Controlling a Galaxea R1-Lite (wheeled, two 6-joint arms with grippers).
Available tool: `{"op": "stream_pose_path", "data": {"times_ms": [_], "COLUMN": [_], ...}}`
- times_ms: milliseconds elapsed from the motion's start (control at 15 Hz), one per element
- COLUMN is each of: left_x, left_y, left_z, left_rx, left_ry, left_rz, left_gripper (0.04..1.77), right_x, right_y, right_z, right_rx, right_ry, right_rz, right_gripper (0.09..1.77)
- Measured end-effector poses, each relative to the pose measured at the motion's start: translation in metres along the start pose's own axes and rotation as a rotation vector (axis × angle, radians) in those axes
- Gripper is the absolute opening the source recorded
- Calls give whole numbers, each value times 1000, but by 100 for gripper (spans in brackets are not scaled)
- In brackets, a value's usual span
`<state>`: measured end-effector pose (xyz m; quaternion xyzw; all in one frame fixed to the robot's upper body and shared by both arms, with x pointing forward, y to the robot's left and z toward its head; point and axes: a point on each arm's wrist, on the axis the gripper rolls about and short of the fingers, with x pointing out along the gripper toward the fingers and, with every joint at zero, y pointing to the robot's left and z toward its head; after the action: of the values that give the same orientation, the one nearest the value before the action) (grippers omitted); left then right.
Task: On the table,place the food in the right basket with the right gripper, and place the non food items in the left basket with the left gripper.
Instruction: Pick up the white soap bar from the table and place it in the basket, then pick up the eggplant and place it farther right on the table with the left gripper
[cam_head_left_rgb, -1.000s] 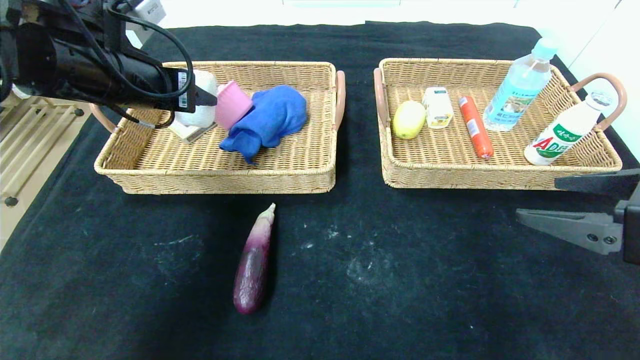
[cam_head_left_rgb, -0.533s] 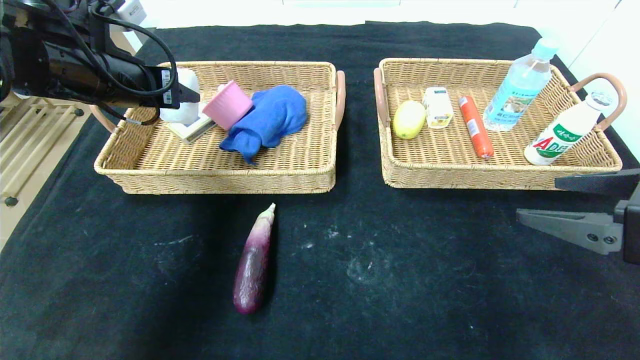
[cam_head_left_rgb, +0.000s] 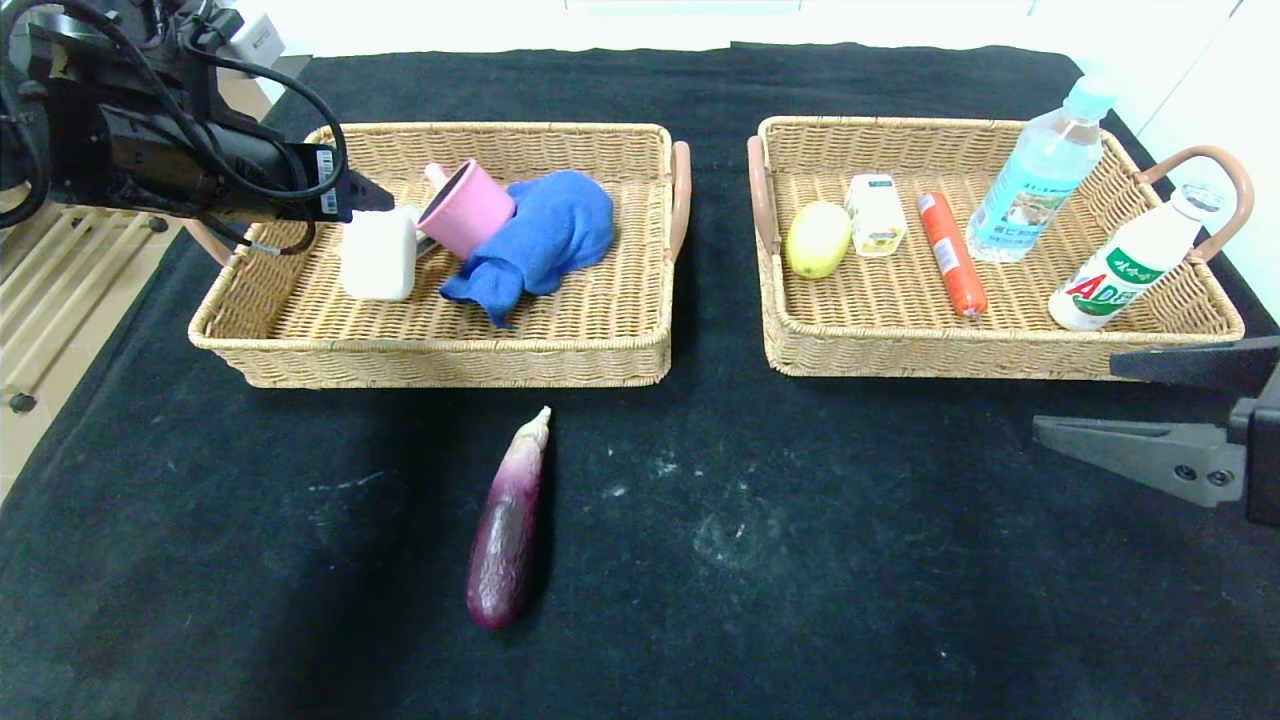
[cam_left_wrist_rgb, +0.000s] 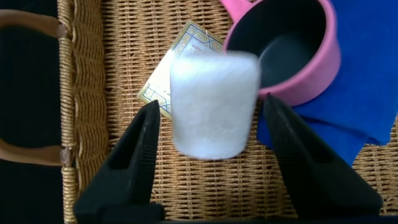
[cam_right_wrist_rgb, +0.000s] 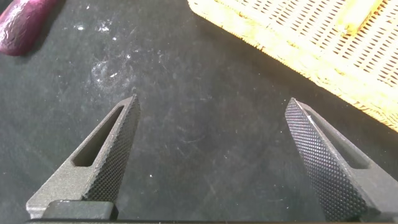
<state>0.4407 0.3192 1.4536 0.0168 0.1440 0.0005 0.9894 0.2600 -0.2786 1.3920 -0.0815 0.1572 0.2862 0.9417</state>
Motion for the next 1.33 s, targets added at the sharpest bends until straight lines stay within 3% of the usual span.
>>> {"op": "stream_pose_path", "data": {"times_ms": [333,867,1333], "left_x": [1,-4,-40], "left_y": [0,0,-13], "left_z": [-1,-1,2], "left_rx": [0,2,19], "left_ry": [4,14,72], "left_rz": [0,-9,-51], "left_gripper": [146,162,168], "right_x": [0,-1,1], "right_y": [0,-1,-1], "right_z": [0,0,0], "right_rx": [0,1,2], "right_ry": [-1,-2,1], "right_rz": [0,-5,-2], "right_gripper": [171,171,171]}}
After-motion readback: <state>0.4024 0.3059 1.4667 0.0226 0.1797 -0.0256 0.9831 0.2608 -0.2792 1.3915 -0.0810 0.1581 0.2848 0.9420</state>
